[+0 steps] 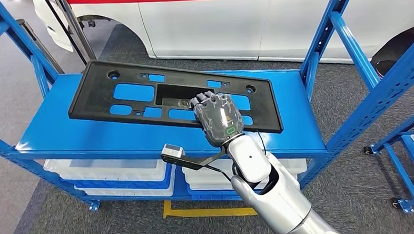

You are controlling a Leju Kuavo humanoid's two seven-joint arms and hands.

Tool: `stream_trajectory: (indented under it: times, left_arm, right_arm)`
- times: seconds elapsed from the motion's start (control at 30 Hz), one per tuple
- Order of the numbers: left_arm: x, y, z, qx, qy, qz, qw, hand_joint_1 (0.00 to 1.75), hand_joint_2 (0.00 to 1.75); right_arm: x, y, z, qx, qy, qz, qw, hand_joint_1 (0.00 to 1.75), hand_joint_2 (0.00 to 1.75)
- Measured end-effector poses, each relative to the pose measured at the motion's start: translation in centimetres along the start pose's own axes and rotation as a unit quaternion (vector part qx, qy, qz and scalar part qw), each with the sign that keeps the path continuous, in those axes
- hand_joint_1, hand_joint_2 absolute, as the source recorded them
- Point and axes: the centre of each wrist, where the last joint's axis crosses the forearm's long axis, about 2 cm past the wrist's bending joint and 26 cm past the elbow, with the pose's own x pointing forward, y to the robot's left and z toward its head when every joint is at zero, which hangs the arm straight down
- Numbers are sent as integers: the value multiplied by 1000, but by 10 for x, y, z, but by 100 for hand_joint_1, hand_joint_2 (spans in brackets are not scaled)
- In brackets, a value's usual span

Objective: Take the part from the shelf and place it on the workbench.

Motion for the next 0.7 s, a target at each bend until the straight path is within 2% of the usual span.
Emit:
stream_trajectory:
  times: [0.7]
  left_arm:
    - [-2,-1,0,0,0,-16,1000,0,175]
  right_arm:
    - [-2,4,3,11,0,-2,1000,175,175]
